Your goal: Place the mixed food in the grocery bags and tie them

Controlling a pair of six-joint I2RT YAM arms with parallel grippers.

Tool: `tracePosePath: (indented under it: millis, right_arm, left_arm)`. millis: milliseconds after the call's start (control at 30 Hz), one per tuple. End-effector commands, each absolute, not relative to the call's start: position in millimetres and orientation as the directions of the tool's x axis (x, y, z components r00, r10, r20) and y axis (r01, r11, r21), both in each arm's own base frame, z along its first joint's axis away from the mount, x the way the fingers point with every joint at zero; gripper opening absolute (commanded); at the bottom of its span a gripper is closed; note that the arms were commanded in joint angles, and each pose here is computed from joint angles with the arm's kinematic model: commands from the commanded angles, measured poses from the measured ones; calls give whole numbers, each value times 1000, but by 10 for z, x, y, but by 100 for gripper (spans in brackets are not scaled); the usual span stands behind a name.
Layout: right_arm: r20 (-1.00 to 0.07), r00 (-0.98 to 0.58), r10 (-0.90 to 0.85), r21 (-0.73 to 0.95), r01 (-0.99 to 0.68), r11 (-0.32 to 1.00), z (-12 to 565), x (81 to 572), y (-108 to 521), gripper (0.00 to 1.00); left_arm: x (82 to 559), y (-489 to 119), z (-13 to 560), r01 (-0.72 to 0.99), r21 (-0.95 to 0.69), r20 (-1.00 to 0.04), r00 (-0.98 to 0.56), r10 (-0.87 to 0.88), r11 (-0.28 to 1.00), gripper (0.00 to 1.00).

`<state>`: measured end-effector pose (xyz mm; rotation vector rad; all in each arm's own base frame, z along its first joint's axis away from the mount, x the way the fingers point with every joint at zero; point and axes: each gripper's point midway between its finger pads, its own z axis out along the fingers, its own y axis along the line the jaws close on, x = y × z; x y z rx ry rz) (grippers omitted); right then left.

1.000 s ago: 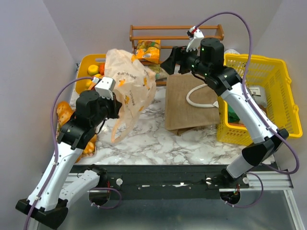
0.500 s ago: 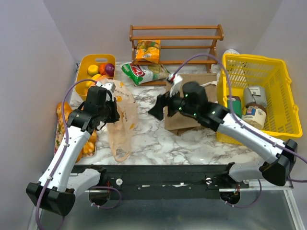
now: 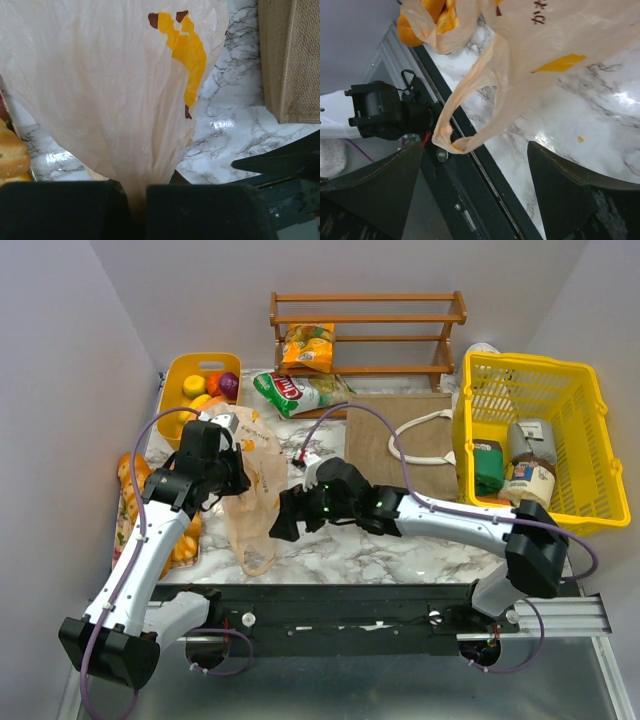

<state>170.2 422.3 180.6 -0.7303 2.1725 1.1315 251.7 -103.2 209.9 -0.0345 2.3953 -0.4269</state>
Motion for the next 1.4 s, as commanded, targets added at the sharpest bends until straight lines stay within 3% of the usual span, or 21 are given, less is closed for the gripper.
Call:
tracePosePath:
  millis: [0,300,500,567,733,767,967,1100,1167,1200,1267,1300,1367]
  right_arm:
    - [-641,-751,-159,630,-633,450,1687,1664,4581,91]
    - [-542,-821,-179,643,-542,541,1180,1621,4721,86]
    - [-508,-830,-232,660,-548,514,1085,1537,4809,69]
    - [-496,-833,-243,665,-545,511,1053,1512,4809,57]
    - [-534,-809,-246,641,-577,507,1175,1513,4720,9]
    - [-545,-795,-267,611,-594,524,1168,1519,4647,3]
    - [-710,-633,-307,409,-727,551,1902,1626,4093,1]
    - [-740,-551,-385,249,-756,605,2306,1703,3617,1]
    - [-727,-541,-423,194,-753,629,2376,1727,3372,1]
    - [-716,-543,-438,187,-754,629,2418,1706,3297,1]
    - [-718,-541,-439,180,-753,633,2498,1747,3198,1]
    - [-724,-538,-431,178,-750,637,2559,1755,3148,1]
    - [-729,-544,-416,191,-744,640,2639,1803,3058,1]
  left_arm:
    - [2557,-1081,2125,107,-347,-651,-742,-157,932,0]
    - [2611,-1043,2182,111,-336,-673,-723,-156,935,0]
    - [2656,-993,2226,100,-329,-694,-700,-169,939,0]
    - [2676,-982,2246,94,-335,-700,-691,-181,938,0]
    - [2696,-979,2349,93,-354,-720,-662,-208,930,0]
    - [2683,-974,2373,95,-355,-723,-658,-208,930,0]
    - [2583,-921,2384,112,-307,-704,-695,-146,945,0]
    - [2500,-846,2349,113,-252,-670,-737,-89,961,0]
    - [2444,-825,2336,122,-233,-652,-756,-62,965,11]
    - [2445,-831,2393,131,-233,-659,-750,-57,964,32]
    - [2404,-830,2452,158,-223,-664,-747,-32,962,59]
    - [2408,-852,2570,184,-226,-684,-729,-22,957,79]
    - [2371,-900,2732,238,-231,-713,-702,3,943,91]
